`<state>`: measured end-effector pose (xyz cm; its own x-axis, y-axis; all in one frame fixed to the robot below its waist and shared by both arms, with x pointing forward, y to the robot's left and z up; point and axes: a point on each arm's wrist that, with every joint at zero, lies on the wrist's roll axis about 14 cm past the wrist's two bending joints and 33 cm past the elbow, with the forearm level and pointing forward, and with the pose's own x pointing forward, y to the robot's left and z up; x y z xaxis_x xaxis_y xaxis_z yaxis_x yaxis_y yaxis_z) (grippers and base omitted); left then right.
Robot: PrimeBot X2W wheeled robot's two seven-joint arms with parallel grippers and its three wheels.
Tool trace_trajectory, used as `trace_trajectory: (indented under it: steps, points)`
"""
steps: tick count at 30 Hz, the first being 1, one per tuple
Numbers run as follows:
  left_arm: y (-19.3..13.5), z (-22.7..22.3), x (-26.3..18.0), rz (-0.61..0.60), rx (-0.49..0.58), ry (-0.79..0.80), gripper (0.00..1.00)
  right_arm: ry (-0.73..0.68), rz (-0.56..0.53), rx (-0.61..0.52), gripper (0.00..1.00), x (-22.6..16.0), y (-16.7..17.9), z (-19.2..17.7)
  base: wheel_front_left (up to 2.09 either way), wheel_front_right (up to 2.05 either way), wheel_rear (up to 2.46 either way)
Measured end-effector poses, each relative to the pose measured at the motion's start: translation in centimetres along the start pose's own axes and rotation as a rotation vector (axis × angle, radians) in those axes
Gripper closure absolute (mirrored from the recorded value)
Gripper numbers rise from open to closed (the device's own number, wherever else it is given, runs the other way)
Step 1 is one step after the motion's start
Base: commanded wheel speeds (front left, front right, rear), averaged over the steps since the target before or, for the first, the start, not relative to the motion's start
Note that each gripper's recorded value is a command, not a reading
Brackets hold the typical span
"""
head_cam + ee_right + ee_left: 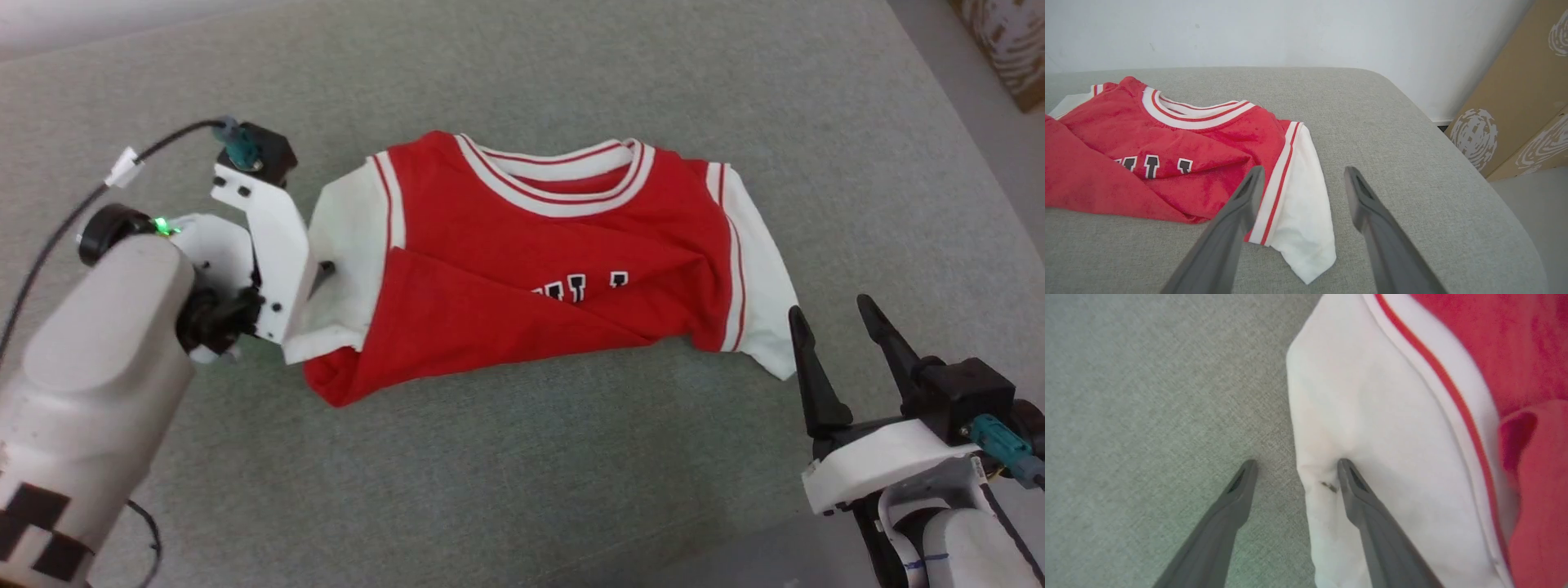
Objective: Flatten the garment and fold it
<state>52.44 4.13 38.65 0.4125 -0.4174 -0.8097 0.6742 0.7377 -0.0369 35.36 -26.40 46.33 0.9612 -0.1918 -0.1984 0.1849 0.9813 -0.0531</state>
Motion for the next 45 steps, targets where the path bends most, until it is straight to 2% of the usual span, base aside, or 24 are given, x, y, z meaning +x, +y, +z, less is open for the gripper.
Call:
trace_trajectory:
  steps: [1, 2, 3, 11, 19, 22, 27, 28, 29, 34, 38, 45]
  points:
    - [0.1, -0.1, 0.3, -0.004, 0.003, 0.018, 0.11, 0.008, -0.007, -0.001, 0.0, -0.1, -0.2, -0.3, 0.0, 0.0, 0.0]
    - [0.1, -0.1, 0.5, -0.012, -0.002, 0.033, 0.62, 0.012, -0.014, -0.003, 0.0, -0.1, -0.4, -0.4, 0.0, 0.0, 0.0]
    - [0.1, 0.0, 0.7, -0.024, -0.013, 0.038, 1.0, 0.016, -0.021, -0.004, 0.0, -0.2, -0.7, -0.6, 0.0, 0.0, 0.0]
    - [1.3, 1.5, -0.2, 0.003, -0.091, -0.165, 1.0, 0.01, -0.047, -0.016, 0.0, -0.5, -1.6, -0.5, 0.0, 0.0, 0.0]
    - [8.0, 2.3, -7.6, 0.259, -0.187, -0.444, 1.0, 0.01, 0.005, -0.021, 0.0, 0.1, -0.1, 0.4, 0.0, 0.0, 0.0]
    - [10.2, 0.0, -10.3, 0.358, -0.216, -0.452, 1.0, -0.004, 0.041, -0.031, 0.0, 0.6, 1.1, 1.1, 0.0, 0.0, 0.0]
    - [12.0, -7.2, -12.6, 0.48, -0.278, -0.34, 1.0, -0.01, 0.113, -0.042, 0.0, 1.5, 3.7, 1.5, 0.0, 0.0, 0.0]
    - [11.9, -7.9, -13.0, 0.494, -0.286, -0.345, 0.79, -0.011, 0.129, -0.044, 0.0, 1.7, 4.2, 1.6, 0.0, 0.0, 0.0]
    - [11.9, -8.4, -13.4, 0.508, -0.291, -0.362, 0.0, -0.009, 0.144, -0.044, 0.0, 1.8, 4.7, 1.6, 0.0, 0.0, 0.0]
    - [11.9, -5.9, -16.5, 0.6, -0.271, -0.622, 0.0, 0.001, 0.209, -0.06, 0.0, 2.9, 7.0, 1.8, 0.0, 0.0, 0.0]
    - [10.8, -3.5, -19.5, 0.661, -0.243, -0.863, 0.0, 0.04, 0.219, -0.074, 0.0, 4.6, 6.9, 2.1, 0.0, 0.0, 0.0]
    - [7.0, -2.2, -23.8, 0.729, -0.19, -1.059, 0.0, 0.216, 0.261, -0.083, 0.0, 7.9, 7.7, 0.8, 0.0, 0.0, 0.0]
